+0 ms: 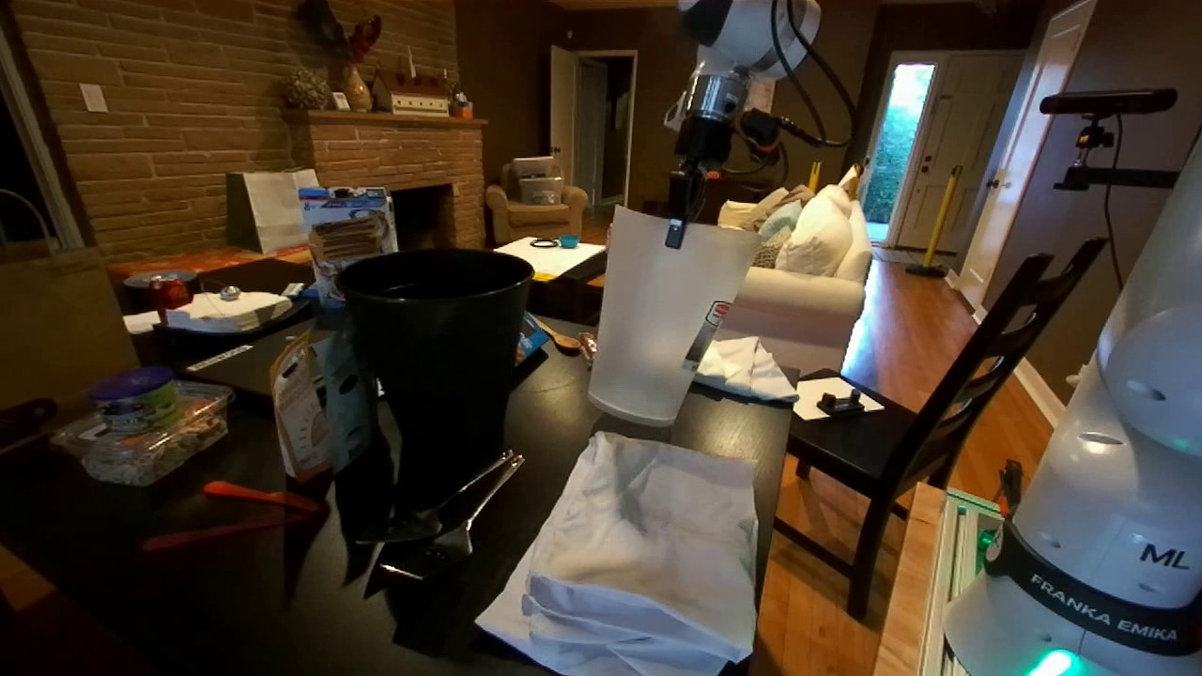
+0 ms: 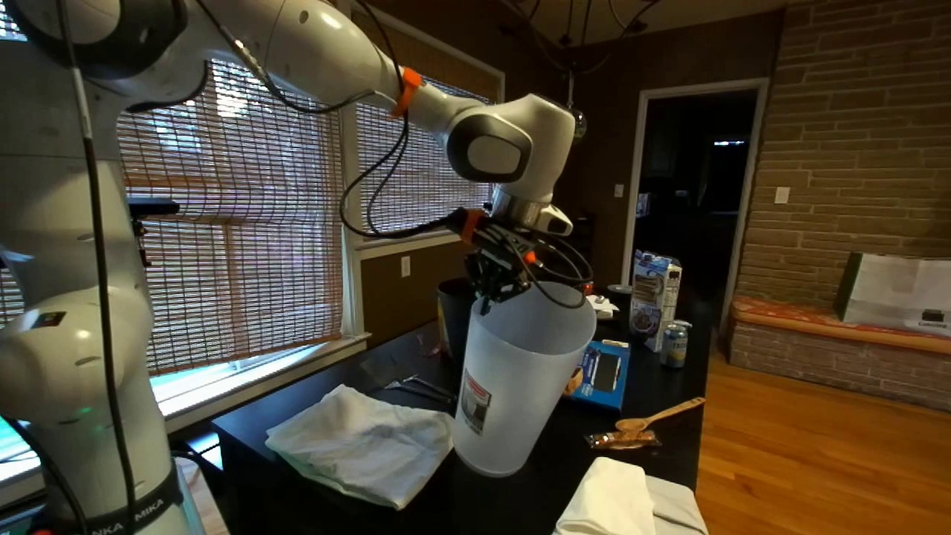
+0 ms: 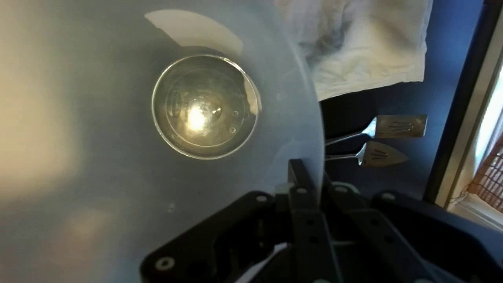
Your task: Lay the clear bin on its side.
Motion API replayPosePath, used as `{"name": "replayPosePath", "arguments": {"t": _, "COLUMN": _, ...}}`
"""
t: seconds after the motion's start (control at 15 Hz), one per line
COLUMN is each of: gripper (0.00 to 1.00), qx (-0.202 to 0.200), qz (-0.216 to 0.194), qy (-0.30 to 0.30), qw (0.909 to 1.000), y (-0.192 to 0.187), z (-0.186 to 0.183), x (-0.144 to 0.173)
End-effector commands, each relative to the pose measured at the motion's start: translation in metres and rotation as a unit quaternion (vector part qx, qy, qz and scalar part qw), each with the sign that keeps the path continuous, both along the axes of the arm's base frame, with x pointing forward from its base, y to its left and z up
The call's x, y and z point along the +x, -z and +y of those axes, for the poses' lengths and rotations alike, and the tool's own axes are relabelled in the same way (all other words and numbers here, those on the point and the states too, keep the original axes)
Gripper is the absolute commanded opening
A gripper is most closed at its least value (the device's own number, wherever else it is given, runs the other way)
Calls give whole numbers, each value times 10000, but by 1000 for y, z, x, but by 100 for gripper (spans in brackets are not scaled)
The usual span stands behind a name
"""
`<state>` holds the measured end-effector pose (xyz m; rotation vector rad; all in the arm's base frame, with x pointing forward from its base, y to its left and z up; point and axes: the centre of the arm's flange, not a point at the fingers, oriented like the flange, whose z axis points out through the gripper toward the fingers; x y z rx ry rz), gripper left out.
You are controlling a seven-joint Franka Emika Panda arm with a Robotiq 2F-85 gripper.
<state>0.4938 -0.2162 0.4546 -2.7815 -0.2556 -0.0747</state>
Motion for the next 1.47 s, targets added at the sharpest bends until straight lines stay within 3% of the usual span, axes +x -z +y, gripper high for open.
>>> {"name": "replayPosePath", "arguments": {"t": 0.0, "gripper": 1, "qx": 348, "qz": 302, "qy": 40, "qw": 9989, "y": 47, "z": -31, "x": 3}}
{"name": "replayPosePath", "arguments": {"t": 0.47, "gripper": 1, "qx": 398, "qz": 536, "qy": 253, "qw": 9974, "y": 74, "z": -71, "x": -7}}
{"name": "replayPosePath", "arguments": {"t": 0.73, "gripper": 1, "qx": 531, "qz": 864, "qy": 143, "qw": 9947, "y": 118, "z": -81, "x": -5}}
{"name": "replayPosePath", "arguments": {"t": 1.07, "gripper": 1, "qx": 644, "qz": 817, "qy": -102, "qw": 9945, "y": 119, "z": -82, "x": 6}}
{"name": "replayPosePath", "arguments": {"t": 1.4, "gripper": 1, "qx": 262, "qz": 874, "qy": 322, "qw": 9953, "y": 123, "z": -95, "x": 13}}
